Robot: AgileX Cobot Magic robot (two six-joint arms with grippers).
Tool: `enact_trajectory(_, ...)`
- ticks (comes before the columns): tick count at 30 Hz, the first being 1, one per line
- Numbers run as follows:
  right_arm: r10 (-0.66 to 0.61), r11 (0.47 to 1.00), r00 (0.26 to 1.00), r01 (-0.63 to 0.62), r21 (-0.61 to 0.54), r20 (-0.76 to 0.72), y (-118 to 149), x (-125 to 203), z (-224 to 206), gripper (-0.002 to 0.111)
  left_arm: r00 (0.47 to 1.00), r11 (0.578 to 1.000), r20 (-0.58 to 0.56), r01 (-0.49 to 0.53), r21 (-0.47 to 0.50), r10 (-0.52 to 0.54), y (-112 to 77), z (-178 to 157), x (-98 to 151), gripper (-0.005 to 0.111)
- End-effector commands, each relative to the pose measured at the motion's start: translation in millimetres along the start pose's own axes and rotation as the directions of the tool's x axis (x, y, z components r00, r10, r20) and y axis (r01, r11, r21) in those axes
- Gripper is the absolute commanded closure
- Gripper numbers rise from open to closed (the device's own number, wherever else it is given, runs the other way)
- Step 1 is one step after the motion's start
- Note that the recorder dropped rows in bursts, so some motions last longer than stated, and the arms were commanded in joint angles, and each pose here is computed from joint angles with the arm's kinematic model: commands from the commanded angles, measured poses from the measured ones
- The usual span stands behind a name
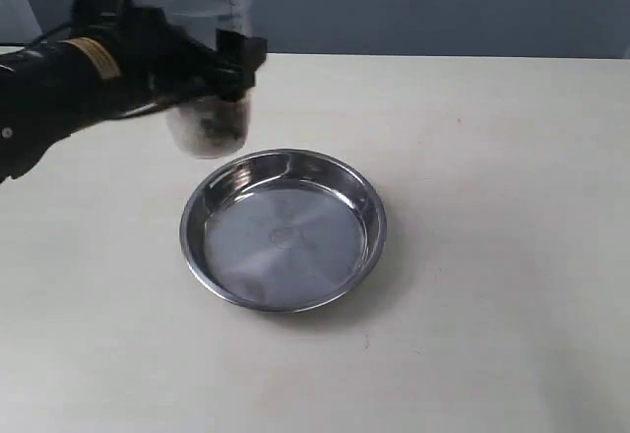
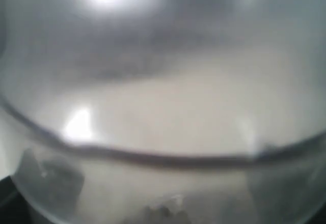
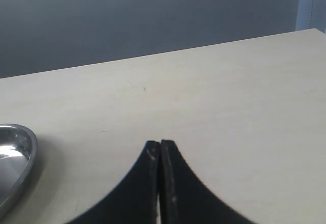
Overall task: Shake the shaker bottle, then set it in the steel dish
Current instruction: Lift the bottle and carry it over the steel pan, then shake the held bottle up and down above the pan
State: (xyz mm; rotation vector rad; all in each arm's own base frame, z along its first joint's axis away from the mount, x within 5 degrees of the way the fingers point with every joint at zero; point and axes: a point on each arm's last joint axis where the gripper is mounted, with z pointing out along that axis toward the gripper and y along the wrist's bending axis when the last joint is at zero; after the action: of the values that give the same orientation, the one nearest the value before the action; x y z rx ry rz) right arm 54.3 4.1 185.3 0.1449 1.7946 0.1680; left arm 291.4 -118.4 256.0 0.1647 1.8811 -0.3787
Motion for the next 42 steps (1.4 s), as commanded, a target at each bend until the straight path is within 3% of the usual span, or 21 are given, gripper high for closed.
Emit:
enact_trajectory(1, 0.000, 1.000, 1.000, 0.000, 0.004, 0.017, 0, -1, 0, 0.109, 0.963, 0.961, -0.110, -0.230, 0.152, 0.248, -41.7, -12, 14, 0.106)
enact_trajectory(3, 0.000, 1.000, 1.000, 0.000, 0.004, 0.017, 0, -1, 0, 0.109, 0.954, 0.946, -0.101, -0.260, 0.192, 0.283, -51.7, -16, 21, 0.106)
enact_trajectory(5, 0.000, 1.000, 1.000, 0.000, 0.004, 0.017, 0, -1, 0, 0.109, 0.999, 0.999, -0.032, -0.009, 0.038, 0.010, -25.7, -11, 20, 0.106)
enact_trajectory(7, 0.000, 1.000, 1.000, 0.000, 0.004, 0.017, 0, -1, 0, 0.109, 0.954, 0.942, 0.062, 0.298, -0.153, -0.292, 5.3, -8, 21, 0.106)
enact_trajectory(9, 0.000, 1.000, 1.000, 0.000, 0.004, 0.017, 0, -1, 0, 0.109, 0.995, 0.999, -0.084, 0.048, 0.002, -0.048, -20.0, -7, 27, 0.106)
enact_trajectory(11, 0.000, 1.000, 1.000, 0.000, 0.004, 0.017, 0, -1, 0, 0.109, 0.925, 0.929, -0.179, -0.292, 0.226, 0.334, -53.1, -15, 39, 0.106)
enact_trajectory(12, 0.000, 1.000, 1.000, 0.000, 0.004, 0.017, 0, -1, 0, 0.109, 0.925, 0.928, -0.178, -0.291, 0.231, 0.335, -53.4, -16, 40, 0.106)
enact_trajectory(15, 0.000, 1.000, 1.000, 0.000, 0.004, 0.017, 0, -1, 0, 0.109, 0.980, 0.982, -0.057, 0.188, -0.019, -0.188, -17.2, -5, 32, 0.106)
enact_trajectory(16, 0.000, 1.000, 1.000, 0.000, 0.004, 0.017, 0, -1, 0, 0.109, 0.977, 0.977, -0.044, 0.211, -0.014, -0.211, -20.3, -5, 32, 0.106)
enact_trajectory(19, 0.000, 1.000, 1.000, 0.000, 0.004, 0.017, 0, -1, 0, 0.109, 0.937, 0.920, -0.118, -0.291, 0.262, 0.330, -62.4, -15, 39, 0.106)
enact_trajectory(20, 0.000, 1.000, 1.000, 0.000, 0.004, 0.017, 0, -1, 0, 0.109, 0.943, 0.933, -0.132, -0.269, 0.240, 0.306, -57.0, -14, 38, 0.106)
enact_trajectory(23, 0.000, 1.000, 1.000, 0.000, 0.004, 0.017, 0, -1, 0, 0.109, 0.971, 0.974, -0.088, 0.217, -0.059, -0.222, -9.6, -1, 33, 0.106)
enact_trajectory(25, 0.000, 1.000, 1.000, 0.000, 0.004, 0.017, 0, -1, 0, 0.109, 0.985, 0.998, -0.170, -0.020, 0.060, 0.030, -27.7, -3, 37, 0.106)
enact_trajectory(27, 0.000, 1.000, 1.000, 0.000, 0.004, 0.017, 0, -1, 0, 0.109, 0.918, 0.932, -0.206, -0.295, 0.212, 0.338, -47.0, -10, 43, 0.106)
enact_trajectory(29, 0.000, 1.000, 1.000, 0.000, 0.004, 0.017, 0, -1, 0, 0.109, 0.979, 0.995, -0.184, -0.077, 0.070, 0.089, -22.4, -4, 39, 0.106)
enact_trajectory(31, 0.000, 1.000, 1.000, 0.000, 0.004, 0.017, 0, -1, 0, 0.109, 0.966, 0.971, -0.118, 0.219, -0.094, -0.229, 0.5, 0, 37, 0.106)
enact_trajectory(34, 0.000, 1.000, 1.000, 0.000, 0.004, 0.017, 0, -1, 0, 0.109, 0.912, 0.932, -0.217, -0.312, 0.184, 0.348, -35.5, -9, 44, 0.106)
enact_trajectory(36, 0.000, 1.000, 1.000, 0.000, 0.004, 0.017, 0, -1, 0, 0.109, 0.969, 0.985, -0.185, -0.147, 0.086, 0.161, -19.2, -8, 38, 0.106)
enact_trajectory(37, 0.000, 1.000, 1.000, 0.000, 0.004, 0.017, 0, -1, 0, 0.109, 0.977, 0.981, -0.107, 0.175, -0.083, -0.184, 6.0, -6, 35, 0.106)
enact_trajectory(39, 0.000, 1.000, 1.000, 0.000, 0.004, 0.015, 0, -1, 0, 0.109, 0.975, 0.989, -0.178, -0.119, 0.083, 0.132, -18.4, -10, 39, 0.106)
enact_trajectory(42, 0.000, 1.000, 1.000, 0.000, 0.004, 0.015, 0, -1, 0, 0.109, 0.988, 0.979, 0.055, -0.149, 0.135, 0.143, -37.8, -21, -20, 0.106)
